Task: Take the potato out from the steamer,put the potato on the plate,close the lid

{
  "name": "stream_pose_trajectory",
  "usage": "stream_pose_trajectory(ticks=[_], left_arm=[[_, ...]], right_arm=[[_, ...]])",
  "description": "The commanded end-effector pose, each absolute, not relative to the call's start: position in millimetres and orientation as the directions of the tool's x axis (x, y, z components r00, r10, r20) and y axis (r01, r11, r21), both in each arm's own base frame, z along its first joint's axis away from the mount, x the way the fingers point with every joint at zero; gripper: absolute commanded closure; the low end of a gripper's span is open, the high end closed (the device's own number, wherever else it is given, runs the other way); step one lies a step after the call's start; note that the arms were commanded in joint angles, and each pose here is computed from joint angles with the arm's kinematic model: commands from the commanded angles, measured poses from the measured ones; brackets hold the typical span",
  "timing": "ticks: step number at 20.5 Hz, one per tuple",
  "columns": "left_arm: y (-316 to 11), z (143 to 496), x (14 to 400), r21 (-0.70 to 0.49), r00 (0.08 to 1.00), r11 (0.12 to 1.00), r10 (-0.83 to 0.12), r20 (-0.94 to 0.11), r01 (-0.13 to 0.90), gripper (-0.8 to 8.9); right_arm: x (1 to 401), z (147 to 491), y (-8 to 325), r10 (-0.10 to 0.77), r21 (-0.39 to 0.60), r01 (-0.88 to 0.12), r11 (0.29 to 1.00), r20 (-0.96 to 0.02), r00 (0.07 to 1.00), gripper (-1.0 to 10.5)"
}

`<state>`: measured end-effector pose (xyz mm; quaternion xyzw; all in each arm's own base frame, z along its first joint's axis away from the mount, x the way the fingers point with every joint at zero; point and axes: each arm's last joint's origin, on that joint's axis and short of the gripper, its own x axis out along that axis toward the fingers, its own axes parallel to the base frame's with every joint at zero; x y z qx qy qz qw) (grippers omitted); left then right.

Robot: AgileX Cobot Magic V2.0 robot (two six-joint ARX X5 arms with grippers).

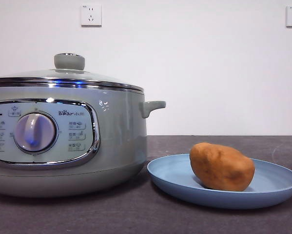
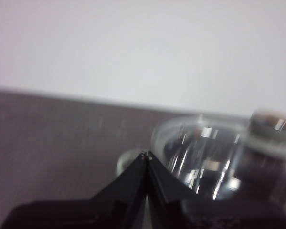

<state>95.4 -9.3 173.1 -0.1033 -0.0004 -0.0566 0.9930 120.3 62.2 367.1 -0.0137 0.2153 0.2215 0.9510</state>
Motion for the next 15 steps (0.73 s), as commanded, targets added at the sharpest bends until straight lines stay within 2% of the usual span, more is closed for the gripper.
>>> stream_pose_trajectory(ticks=[1, 5, 15], left_arm=[[-7.6, 160.1, 95.5, -0.208, 0.992, 0.977, -0.076, -0.099, 0.054, 8.17], [-6.4, 148.6, 93.8, -0.201, 0.975, 0.98, -0.048, -0.216, 0.003, 8.17], [-6.5, 148.2, 93.7, -0.195, 0.973, 0.981, -0.052, -0.223, 0.008, 8.17]], right_arm=[[120.2, 367.6, 62.2, 0.415, 0.061, -0.429, 0.901, -0.409, 0.813, 9.5], [120.2, 367.6, 62.2, 0.415, 0.062, -0.429, 0.901, -0.409, 0.813, 9.5], [120.2, 367.6, 62.2, 0.415, 0.062, -0.429, 0.901, -0.409, 0.813, 9.5]])
